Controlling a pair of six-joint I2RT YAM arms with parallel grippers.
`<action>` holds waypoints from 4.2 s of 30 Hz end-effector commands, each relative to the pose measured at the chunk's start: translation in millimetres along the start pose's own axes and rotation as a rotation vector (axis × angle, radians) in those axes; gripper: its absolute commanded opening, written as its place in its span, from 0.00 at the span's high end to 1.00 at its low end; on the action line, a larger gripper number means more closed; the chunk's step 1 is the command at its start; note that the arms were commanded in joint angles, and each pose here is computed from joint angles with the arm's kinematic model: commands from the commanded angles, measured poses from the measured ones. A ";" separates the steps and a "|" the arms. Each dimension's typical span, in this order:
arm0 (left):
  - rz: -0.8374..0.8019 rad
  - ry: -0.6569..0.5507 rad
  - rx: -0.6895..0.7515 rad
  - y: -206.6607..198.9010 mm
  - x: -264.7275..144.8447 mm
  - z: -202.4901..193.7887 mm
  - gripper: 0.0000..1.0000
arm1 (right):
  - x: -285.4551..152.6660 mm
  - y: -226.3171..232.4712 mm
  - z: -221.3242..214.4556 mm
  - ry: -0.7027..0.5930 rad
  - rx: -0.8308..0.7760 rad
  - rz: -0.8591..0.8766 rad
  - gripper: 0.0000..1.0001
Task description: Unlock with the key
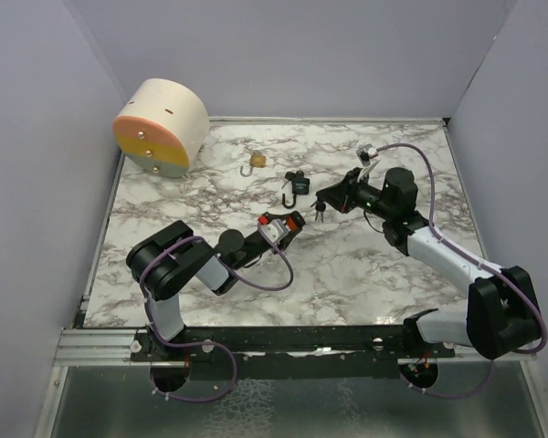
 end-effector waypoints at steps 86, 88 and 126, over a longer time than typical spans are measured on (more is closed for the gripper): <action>0.076 -0.093 0.295 34.7 10.3 68.2 1.00 | 7.9 37.8 -9.5 -0.138 -0.099 -0.001 0.99; 0.076 -0.095 0.296 34.9 10.1 68.6 1.00 | 7.7 37.5 -10.2 -0.136 -0.099 0.000 0.99; 0.149 -0.156 0.207 47.5 29.3 95.2 1.00 | 10.1 33.7 -22.0 -0.089 -0.059 0.007 0.99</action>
Point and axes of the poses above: each gripper's point midway between its finger pads, its own x axis out along the fingers, its own y axis along the line the jaws close on, z = x × y, the point moved 8 cm from there along -x, back along the fingers, and after that the axes turned 14 degrees about x, right-handed, at the moved point
